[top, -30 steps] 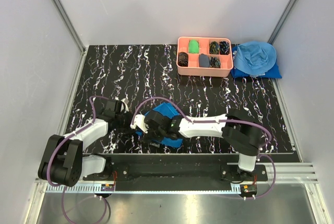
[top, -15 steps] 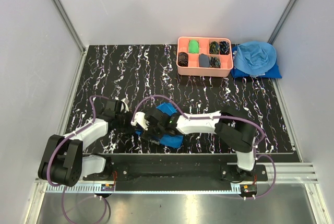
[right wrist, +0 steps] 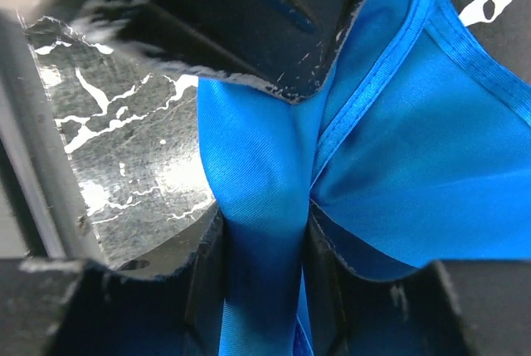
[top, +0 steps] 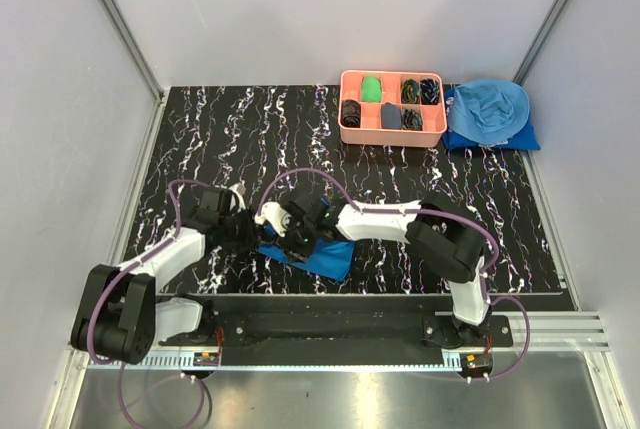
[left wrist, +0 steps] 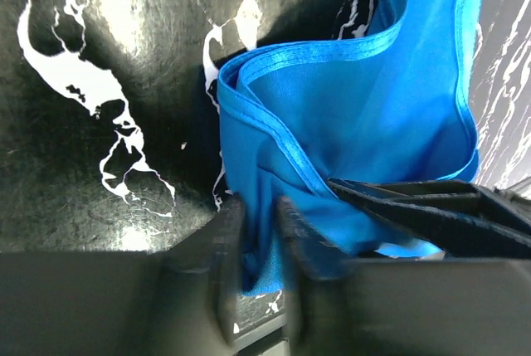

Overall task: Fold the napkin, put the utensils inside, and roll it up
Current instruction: Roll the napkin with the utensil

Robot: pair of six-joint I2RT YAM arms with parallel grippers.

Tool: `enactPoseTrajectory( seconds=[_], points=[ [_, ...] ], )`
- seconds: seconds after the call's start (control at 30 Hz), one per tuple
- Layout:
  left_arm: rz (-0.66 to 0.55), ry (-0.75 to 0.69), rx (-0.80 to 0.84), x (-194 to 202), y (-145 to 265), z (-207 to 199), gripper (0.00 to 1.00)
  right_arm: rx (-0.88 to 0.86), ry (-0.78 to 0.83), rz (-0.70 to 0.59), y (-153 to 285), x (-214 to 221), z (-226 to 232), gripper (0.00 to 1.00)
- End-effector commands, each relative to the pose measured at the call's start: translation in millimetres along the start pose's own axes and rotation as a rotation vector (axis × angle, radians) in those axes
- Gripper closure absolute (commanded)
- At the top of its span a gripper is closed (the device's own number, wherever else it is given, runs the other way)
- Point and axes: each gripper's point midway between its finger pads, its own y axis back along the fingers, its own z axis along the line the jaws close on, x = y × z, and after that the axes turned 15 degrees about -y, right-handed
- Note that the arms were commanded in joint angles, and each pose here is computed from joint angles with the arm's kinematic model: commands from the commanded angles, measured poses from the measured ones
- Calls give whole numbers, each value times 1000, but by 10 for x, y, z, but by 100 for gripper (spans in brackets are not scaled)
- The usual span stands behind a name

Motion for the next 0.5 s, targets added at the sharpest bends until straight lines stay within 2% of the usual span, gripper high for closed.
enactPoseTrajectory(
  seconds=[0.0,0.1,0.27,0.37,0.47],
  points=[
    [-115,-33,7,-278,120,-98,64,-61,-165,225,-64,615,-83,59],
    [-158,-39,-12,-295,179,-70,55,-106,-227,266,-37,658,-102,59],
    [-243,-47,20,-285,243,-98,49,-240,-323,291,-54,628,-54,59],
    [-261,-33,52,-225,219,-113,48,-311,-386,295,-33,569,-47,60],
    [-269,-31,72,-191,195,-118,43,-372,-440,307,-53,568,-70,60]
  ],
)
